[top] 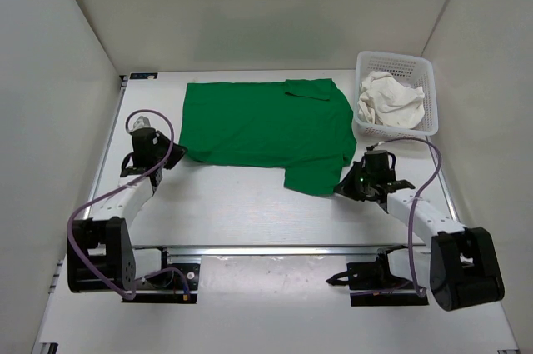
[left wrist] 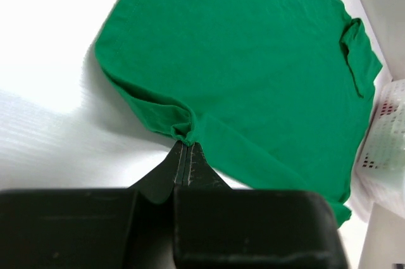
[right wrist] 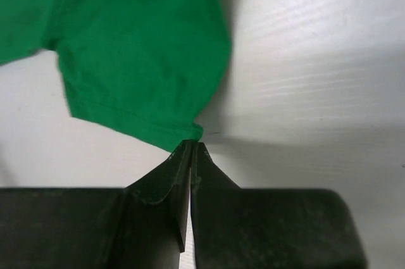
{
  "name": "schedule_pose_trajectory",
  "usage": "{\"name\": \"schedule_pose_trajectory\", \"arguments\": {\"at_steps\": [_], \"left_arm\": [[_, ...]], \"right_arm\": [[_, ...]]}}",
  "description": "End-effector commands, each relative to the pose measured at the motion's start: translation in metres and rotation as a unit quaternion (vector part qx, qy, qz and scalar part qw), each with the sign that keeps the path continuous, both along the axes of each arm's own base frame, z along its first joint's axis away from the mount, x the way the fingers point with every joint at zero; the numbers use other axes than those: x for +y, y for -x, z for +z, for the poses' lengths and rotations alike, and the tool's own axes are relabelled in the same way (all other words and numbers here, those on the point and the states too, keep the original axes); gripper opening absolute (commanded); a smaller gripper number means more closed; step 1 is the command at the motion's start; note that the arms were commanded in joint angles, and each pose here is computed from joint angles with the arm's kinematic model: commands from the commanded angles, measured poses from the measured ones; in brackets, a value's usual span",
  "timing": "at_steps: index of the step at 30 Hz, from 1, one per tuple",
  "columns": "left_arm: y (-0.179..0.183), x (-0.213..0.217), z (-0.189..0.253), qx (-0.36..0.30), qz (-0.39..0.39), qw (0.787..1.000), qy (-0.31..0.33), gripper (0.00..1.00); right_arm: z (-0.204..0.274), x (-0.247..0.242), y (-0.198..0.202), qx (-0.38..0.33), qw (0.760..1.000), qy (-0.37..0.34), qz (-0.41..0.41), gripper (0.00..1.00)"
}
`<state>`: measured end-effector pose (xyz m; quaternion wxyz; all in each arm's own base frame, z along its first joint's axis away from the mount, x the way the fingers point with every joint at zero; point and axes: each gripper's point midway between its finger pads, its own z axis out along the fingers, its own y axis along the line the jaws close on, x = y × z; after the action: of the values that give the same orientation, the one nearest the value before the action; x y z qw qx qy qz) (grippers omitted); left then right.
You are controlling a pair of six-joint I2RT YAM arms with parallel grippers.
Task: Fold and stack the t-shirts
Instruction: Flatten out the tshirt
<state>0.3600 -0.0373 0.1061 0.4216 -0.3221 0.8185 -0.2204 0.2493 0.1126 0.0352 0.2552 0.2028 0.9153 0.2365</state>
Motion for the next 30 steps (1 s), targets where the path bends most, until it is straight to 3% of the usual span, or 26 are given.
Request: {"name": "schedule_pose_trajectory", "arguments": {"at_steps": [1, 6, 8, 11, 13, 14, 16, 17, 19, 20, 21, 22, 27, 30], "left_arm": [[0.004, 0.009, 0.028, -0.028, 0.001, 0.999, -0.036, 0.00], [0.033, 0.026, 0.012, 0.004, 0.008, 0.998, -0.060, 0.00], [0.042, 0.022, 0.007, 0.010, -0.001, 0.998, -0.054, 0.00], [0.039, 0.014, 0.033, -0.011, -0.026, 0.998, -0.062, 0.00], [0.024, 0.011, 0.077, -0.055, -0.039, 0.995, -0.068, 0.00], [0.015, 0.012, 0.110, -0.083, -0.043, 0.993, -0.075, 0.00], [0.003, 0.003, 0.202, -0.176, -0.061, 0.979, -0.078, 0.00], [0.002, 0.003, 0.221, -0.189, -0.063, 0.977, -0.075, 0.00], [0.011, 0.001, 0.313, -0.280, -0.057, 0.955, -0.084, 0.00], [0.011, 0.002, 0.327, -0.286, -0.057, 0.953, -0.085, 0.00], [0.021, 0.003, 0.363, -0.312, -0.052, 0.944, -0.096, 0.00], [0.029, 0.005, 0.400, -0.344, -0.046, 0.932, -0.109, 0.00], [0.062, 0.011, 0.482, -0.405, -0.007, 0.903, -0.143, 0.00], [0.048, 0.020, 0.478, -0.389, 0.013, 0.908, -0.155, 0.00]], "right_arm": [[0.034, -0.002, -0.008, -0.051, 0.998, 0.024, 0.018, 0.00], [0.019, -0.011, 0.036, -0.017, 0.999, 0.025, 0.021, 0.00], [0.024, -0.014, 0.044, -0.034, 0.999, 0.022, 0.020, 0.00], [0.050, -0.014, 0.043, -0.062, 0.997, 0.020, 0.028, 0.00], [0.107, -0.010, 0.024, -0.130, 0.990, 0.043, 0.042, 0.00], [0.115, -0.014, 0.022, -0.134, 0.987, 0.075, 0.047, 0.00], [0.194, -0.011, -0.003, -0.208, 0.971, 0.105, 0.051, 0.00], [0.212, -0.017, -0.009, -0.224, 0.964, 0.139, 0.046, 0.00], [0.306, -0.014, -0.025, -0.307, 0.939, 0.153, 0.036, 0.00], [0.362, -0.020, -0.022, -0.361, 0.919, 0.157, 0.021, 0.00], [0.375, -0.014, -0.027, -0.365, 0.916, 0.162, 0.032, 0.00], [0.423, -0.017, -0.030, -0.404, 0.900, 0.163, 0.019, 0.00], [0.547, -0.010, -0.020, -0.506, 0.846, 0.167, -0.009, 0.00], [0.578, 0.014, -0.020, -0.556, 0.814, 0.169, -0.011, 0.00]]}}
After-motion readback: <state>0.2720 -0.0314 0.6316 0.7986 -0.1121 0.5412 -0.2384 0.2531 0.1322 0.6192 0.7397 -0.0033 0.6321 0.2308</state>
